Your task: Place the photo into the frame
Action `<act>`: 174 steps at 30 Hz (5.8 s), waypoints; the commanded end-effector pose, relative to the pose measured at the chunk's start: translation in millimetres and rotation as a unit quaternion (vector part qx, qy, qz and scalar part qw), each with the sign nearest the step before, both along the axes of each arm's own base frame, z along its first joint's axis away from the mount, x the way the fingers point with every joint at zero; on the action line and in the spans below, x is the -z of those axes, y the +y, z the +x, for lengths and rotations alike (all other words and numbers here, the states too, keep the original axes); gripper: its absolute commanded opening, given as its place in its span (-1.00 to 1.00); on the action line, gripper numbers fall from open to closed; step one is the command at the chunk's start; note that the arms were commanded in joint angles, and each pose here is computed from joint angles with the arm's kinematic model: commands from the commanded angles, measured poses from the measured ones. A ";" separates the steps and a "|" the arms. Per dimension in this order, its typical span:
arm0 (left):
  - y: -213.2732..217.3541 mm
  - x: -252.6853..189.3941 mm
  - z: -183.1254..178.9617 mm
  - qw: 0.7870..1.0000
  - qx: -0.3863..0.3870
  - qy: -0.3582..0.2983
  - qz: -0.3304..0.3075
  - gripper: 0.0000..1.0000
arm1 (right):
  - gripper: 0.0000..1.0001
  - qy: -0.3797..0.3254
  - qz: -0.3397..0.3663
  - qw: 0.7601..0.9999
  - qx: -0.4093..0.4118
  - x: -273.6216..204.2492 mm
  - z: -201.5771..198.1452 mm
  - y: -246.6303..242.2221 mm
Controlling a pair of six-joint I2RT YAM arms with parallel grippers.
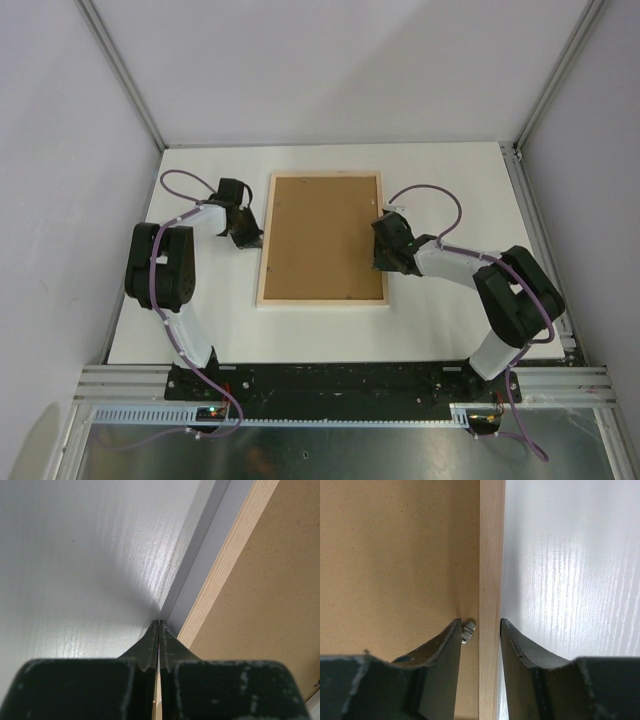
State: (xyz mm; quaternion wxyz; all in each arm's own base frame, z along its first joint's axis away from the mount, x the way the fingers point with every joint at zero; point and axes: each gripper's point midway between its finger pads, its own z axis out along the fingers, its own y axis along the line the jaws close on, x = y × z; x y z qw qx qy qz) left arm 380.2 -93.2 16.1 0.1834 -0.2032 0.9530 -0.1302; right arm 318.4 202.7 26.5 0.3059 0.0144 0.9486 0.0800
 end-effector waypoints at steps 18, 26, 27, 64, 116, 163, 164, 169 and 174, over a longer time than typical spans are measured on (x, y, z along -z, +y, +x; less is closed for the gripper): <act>-10.7 -20.9 -10.1 1.000 0.011 -0.009 -0.015 -0.81 | -1.00 0.014 -0.015 1.000 -0.001 11.4 -6.4 -9.1; -4.0 -40.4 -22.0 0.999 0.009 -0.038 -0.001 -0.50 | -1.00 0.013 -0.011 1.000 -0.003 11.1 -5.2 -7.7; -4.5 -41.1 -24.4 0.999 0.011 -0.039 -0.001 -0.46 | -1.00 0.013 -0.010 1.000 -0.004 11.3 -5.2 -7.2; 1.0 -27.9 -57.2 0.996 0.018 -0.033 0.082 -0.07 | -1.00 0.024 -0.001 1.000 -0.013 19.8 -7.3 -0.2; -8.3 1.0 -66.5 0.996 0.024 0.019 0.081 -0.99 | -1.00 0.029 0.038 0.999 -0.016 18.8 -32.7 -1.5; -3.7 -1.6 -55.0 0.994 0.038 0.016 0.103 -1.00 | -0.88 0.034 -0.010 0.999 -0.021 23.0 -36.9 -1.7; -4.3 -1.6 -52.2 0.994 0.038 0.015 0.102 -1.00 | -0.88 0.034 -0.010 0.999 -0.025 23.0 -39.4 0.0; -1.0 -0.9 -32.0 0.994 0.031 0.011 0.108 -1.00 | -0.83 0.037 0.004 0.999 -0.038 25.1 -51.2 10.2; 0.8 -9.1 6.3 0.990 0.046 -0.025 0.128 -1.00 | -0.52 0.042 0.049 0.997 -0.036 33.7 -72.5 24.3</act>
